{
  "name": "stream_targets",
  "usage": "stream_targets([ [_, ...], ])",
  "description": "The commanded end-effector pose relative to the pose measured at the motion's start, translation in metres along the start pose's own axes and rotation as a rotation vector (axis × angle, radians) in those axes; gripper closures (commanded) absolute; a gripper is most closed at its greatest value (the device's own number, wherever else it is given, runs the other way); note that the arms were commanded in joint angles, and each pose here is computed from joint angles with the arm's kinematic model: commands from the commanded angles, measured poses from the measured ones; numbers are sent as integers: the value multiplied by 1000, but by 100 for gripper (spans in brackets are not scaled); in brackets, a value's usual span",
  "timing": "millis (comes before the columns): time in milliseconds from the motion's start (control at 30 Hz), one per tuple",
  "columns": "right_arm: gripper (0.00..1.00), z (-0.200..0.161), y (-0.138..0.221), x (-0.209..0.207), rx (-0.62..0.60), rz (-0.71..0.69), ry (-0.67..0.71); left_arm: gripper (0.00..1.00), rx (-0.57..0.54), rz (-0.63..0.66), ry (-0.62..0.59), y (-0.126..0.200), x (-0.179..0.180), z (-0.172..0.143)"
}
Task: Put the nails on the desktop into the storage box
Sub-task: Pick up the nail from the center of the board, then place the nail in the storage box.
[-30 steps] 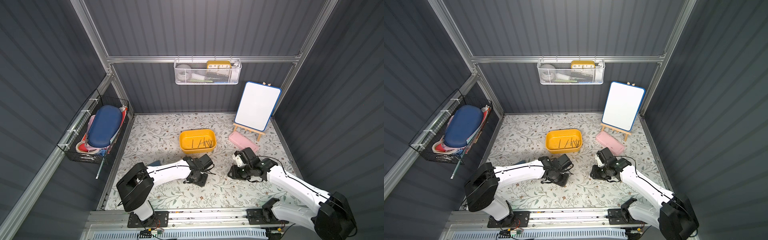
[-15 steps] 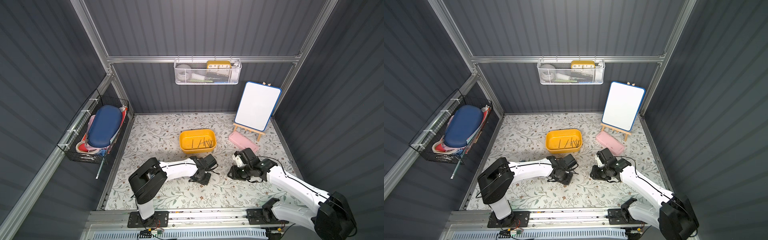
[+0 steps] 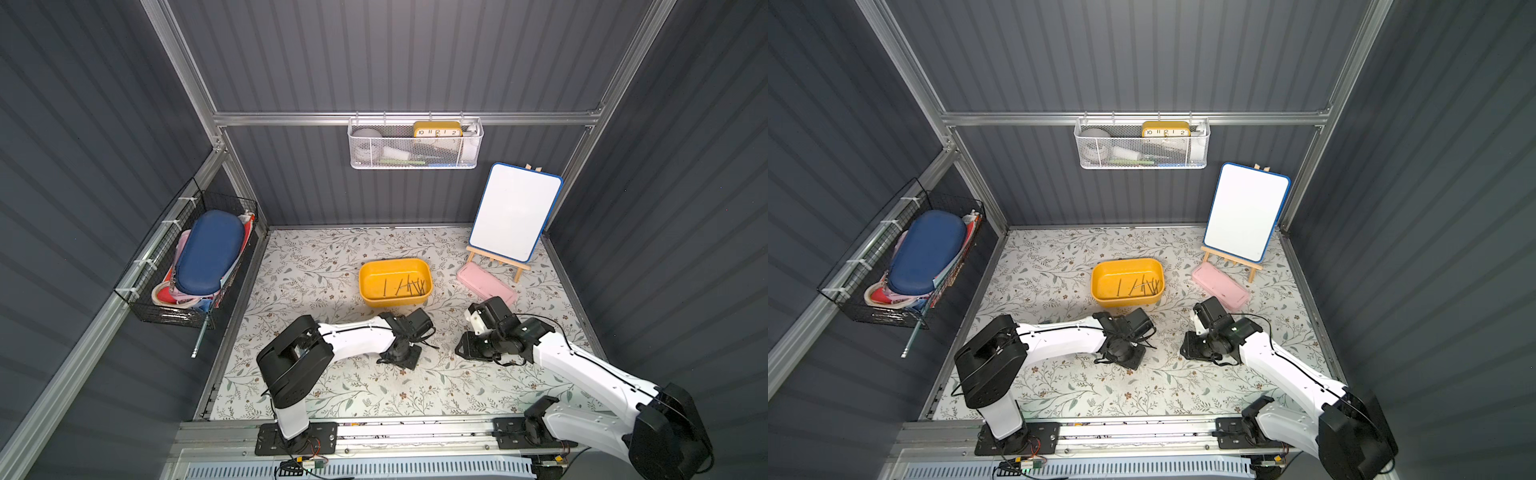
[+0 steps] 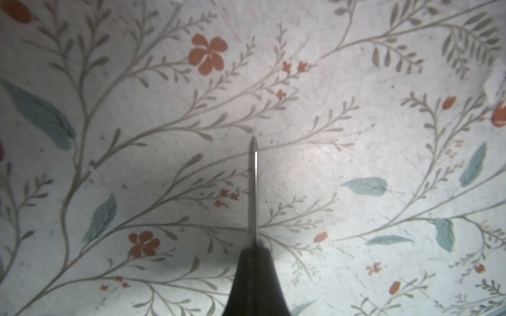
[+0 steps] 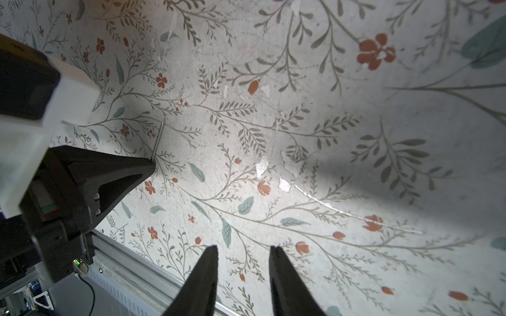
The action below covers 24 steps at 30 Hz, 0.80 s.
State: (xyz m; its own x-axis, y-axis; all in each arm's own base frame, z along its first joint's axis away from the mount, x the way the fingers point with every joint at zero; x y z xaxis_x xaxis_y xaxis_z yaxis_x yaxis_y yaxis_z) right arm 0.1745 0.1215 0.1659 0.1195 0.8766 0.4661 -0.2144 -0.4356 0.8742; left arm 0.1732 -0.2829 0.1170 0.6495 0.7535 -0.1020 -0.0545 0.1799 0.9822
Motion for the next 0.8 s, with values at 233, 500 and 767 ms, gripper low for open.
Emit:
stream_targets([
  [233, 64, 0, 2, -3, -9, -8, -10, 100, -62, -41, 27, 63, -22, 49],
  [500, 64, 0, 4, -4, -14, -1, -6, 100, -164, 22, 141, 98, 36, 89],
  [767, 64, 1, 6, -3, -13, 6, -1, 100, -253, 46, 223, 92, 105, 136],
])
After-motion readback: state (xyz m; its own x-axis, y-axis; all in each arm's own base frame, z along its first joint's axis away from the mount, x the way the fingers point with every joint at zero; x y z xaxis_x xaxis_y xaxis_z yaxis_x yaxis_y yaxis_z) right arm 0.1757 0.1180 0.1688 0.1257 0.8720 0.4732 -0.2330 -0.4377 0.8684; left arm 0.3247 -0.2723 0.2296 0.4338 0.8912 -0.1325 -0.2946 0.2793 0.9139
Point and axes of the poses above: each gripper's point midway between its finger pads, its own y axis back along the fingers, its own x axis along the line the jaws close on, z = x × y, the point moved 10 cm from there along y, back along the fingers, and after that the axes turned 10 degrees about -y, right-handed, at the moved point
